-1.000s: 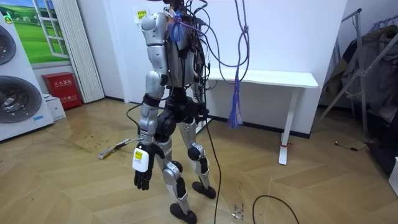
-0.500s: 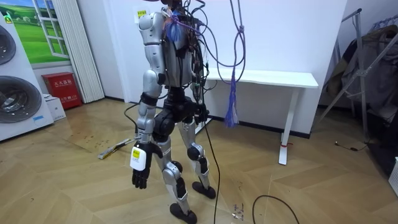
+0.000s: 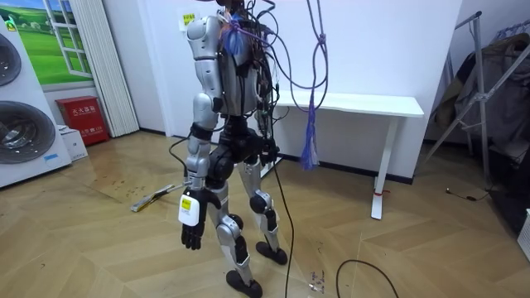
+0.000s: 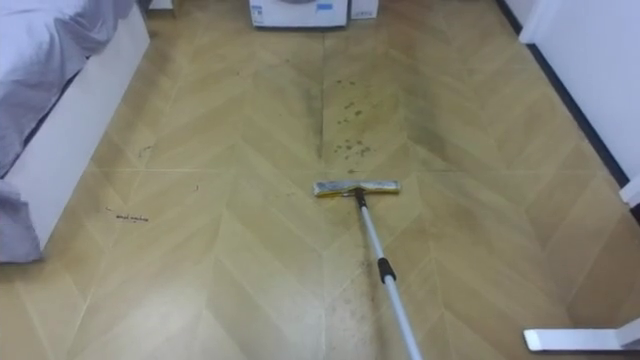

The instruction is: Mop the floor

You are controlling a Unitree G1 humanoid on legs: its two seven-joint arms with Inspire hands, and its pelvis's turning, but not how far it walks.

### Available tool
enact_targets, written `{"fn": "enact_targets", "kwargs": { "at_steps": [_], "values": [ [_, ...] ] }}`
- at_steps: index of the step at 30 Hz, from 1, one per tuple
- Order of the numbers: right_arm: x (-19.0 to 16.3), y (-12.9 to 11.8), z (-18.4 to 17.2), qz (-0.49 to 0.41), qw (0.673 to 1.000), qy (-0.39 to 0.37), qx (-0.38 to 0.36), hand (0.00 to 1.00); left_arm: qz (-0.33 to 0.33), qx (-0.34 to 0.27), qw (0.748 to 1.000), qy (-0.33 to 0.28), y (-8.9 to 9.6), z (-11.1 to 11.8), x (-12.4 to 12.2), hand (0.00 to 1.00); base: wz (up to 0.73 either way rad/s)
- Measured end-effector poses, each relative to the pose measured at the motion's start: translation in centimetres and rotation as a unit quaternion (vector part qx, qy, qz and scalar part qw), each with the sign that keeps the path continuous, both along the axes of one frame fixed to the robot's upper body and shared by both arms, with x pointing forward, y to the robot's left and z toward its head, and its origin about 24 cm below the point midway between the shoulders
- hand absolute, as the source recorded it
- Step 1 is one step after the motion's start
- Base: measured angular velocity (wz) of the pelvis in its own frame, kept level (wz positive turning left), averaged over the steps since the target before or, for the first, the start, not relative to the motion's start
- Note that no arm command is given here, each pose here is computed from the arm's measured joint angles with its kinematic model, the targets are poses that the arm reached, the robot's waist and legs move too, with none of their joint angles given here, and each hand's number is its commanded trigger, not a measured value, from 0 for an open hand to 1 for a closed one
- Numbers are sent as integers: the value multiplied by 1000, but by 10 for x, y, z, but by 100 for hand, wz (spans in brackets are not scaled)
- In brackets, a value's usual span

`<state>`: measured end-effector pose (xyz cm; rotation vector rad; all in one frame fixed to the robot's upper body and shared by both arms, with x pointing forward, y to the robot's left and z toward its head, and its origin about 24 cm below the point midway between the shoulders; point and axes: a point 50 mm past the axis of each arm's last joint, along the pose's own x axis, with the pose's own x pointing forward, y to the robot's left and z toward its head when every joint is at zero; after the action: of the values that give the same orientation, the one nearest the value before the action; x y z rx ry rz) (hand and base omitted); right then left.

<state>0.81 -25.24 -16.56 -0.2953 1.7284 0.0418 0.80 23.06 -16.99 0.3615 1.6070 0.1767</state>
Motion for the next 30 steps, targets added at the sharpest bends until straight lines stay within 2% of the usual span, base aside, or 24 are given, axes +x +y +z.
{"fn": "enact_targets", "kwargs": {
  "at_steps": [14,24,30],
  "values": [
    [41,-1,2,-4,997,-65,-32,100,-44,-2,997,-63,-7,1,47,0,4],
    [36,-1,1,-59,993,-82,-69,100,-43,23,997,-62,-6,1,44,0,6],
    [26,-4,1,-79,991,-64,-86,100,-4,10,999,-49,-9,-1,36,0,16]
  ]
}}
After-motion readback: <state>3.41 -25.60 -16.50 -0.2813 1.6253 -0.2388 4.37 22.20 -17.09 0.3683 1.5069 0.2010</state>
